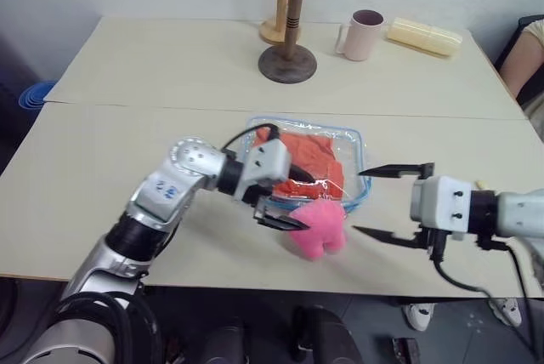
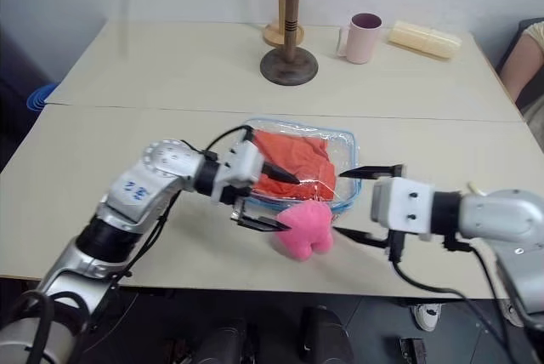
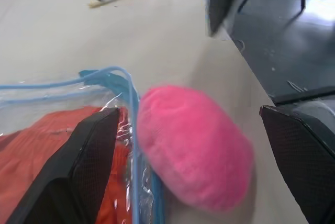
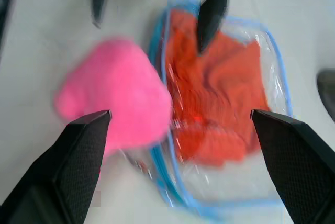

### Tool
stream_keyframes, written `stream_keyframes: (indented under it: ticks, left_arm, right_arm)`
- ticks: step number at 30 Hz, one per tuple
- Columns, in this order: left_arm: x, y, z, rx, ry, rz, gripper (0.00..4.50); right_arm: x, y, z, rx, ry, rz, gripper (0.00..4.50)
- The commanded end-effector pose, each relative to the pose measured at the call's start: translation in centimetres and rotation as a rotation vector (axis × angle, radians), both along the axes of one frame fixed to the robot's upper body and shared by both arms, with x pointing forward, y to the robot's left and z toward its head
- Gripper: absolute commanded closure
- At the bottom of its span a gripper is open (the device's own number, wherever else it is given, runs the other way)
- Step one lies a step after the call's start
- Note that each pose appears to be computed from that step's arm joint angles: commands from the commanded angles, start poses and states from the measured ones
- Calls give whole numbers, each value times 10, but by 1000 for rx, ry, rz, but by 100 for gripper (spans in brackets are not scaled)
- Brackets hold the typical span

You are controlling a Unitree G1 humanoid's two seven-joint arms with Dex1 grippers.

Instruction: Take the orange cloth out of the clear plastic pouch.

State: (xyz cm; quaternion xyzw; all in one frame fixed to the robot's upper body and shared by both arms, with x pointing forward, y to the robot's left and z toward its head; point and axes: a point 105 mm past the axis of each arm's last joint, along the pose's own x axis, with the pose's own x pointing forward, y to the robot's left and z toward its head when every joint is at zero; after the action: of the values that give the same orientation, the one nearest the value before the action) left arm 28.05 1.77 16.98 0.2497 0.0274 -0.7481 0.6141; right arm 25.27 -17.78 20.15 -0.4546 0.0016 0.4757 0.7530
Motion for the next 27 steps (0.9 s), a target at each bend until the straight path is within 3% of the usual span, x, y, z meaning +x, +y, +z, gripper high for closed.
stream_keyframes:
  ticks: [1, 3, 8, 11, 20, 22, 27]
  left_arm:
    - [0, -8, -13, 79, -40, -42, 0]
    - [2, -12, -22, 114, -51, -40, 0]
    - [4, -14, -30, 128, -68, -40, 118]
    - [5, -11, -29, 120, -65, -23, 204]
    - [8, -4, -26, 101, -65, 32, 442]
    - [10, 1, -26, 102, -75, 63, 450]
    - [13, 28, -19, 70, -61, 202, 450]
  right_arm:
    - [18, -18, -14, -172, -104, -20, 3]
    - [25, -18, -23, -218, -133, 6, 3]
    - [45, -5, -31, -210, -203, 49, 0]
    - [55, 0, -32, -199, -229, 66, 60]
    - [57, 4, -37, -195, -204, 124, 363]
    - [55, 1, -37, -205, -199, 132, 433]
    - [56, -9, -34, -237, -228, 134, 443]
